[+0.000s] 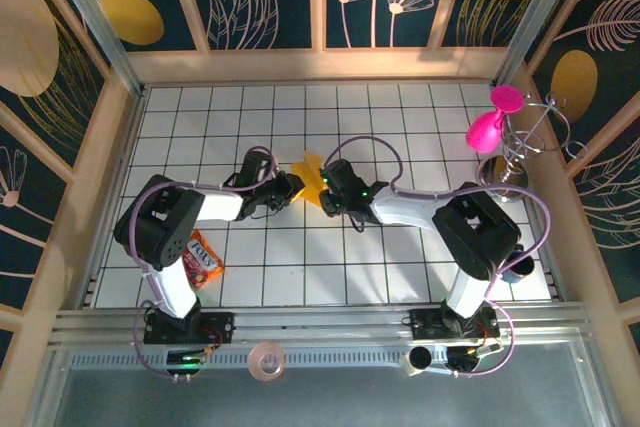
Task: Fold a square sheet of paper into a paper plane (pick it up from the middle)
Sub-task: Fourth fold the wing at the center of the table.
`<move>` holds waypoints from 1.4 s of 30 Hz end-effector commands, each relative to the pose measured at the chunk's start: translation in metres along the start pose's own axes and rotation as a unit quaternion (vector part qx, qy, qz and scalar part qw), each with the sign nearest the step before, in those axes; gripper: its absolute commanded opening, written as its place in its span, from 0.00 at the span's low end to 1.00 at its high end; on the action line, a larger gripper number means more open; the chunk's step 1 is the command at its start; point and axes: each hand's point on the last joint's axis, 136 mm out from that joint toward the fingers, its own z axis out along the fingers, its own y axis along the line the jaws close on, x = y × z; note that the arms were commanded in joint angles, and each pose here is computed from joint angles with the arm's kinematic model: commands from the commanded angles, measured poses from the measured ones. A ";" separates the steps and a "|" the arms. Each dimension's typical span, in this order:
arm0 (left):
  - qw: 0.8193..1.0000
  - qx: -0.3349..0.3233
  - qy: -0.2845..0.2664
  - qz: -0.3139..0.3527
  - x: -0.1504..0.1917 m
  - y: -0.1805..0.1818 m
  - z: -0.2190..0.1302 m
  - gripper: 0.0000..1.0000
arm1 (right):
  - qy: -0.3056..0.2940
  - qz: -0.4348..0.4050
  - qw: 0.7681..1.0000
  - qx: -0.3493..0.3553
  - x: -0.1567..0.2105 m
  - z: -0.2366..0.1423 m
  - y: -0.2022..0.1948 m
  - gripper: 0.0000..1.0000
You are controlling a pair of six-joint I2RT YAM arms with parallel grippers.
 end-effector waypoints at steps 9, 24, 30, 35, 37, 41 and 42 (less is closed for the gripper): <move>0.998 -0.058 0.001 0.002 -0.001 0.027 0.010 0.20 | -0.010 0.007 0.992 0.128 0.004 0.003 -0.016 0.25; 0.999 -0.050 0.000 0.011 -0.002 0.018 0.007 0.20 | -0.020 -0.065 0.988 0.141 -0.001 0.010 -0.015 0.10; 0.999 -0.026 -0.030 0.019 -0.011 -0.004 -0.012 0.24 | -0.030 -0.074 0.991 0.104 -0.008 0.001 -0.004 0.04; 0.998 -0.004 -0.054 0.016 -0.015 -0.017 -0.031 0.32 | -0.040 -0.075 0.996 0.021 -0.014 -0.011 0.016 0.00; 0.998 0.003 -0.057 0.011 -0.013 -0.019 -0.036 0.37 | -0.043 -0.072 0.996 -0.013 -0.015 -0.015 0.021 0.00; 0.998 0.032 -0.049 -0.002 -0.006 -0.027 -0.045 0.43 | -0.040 -0.076 0.995 -0.059 -0.012 -0.018 0.029 0.00; 0.998 0.039 -0.050 -0.006 -0.005 -0.029 -0.048 0.45 | -0.040 -0.079 0.994 -0.064 -0.012 -0.018 0.031 0.00</move>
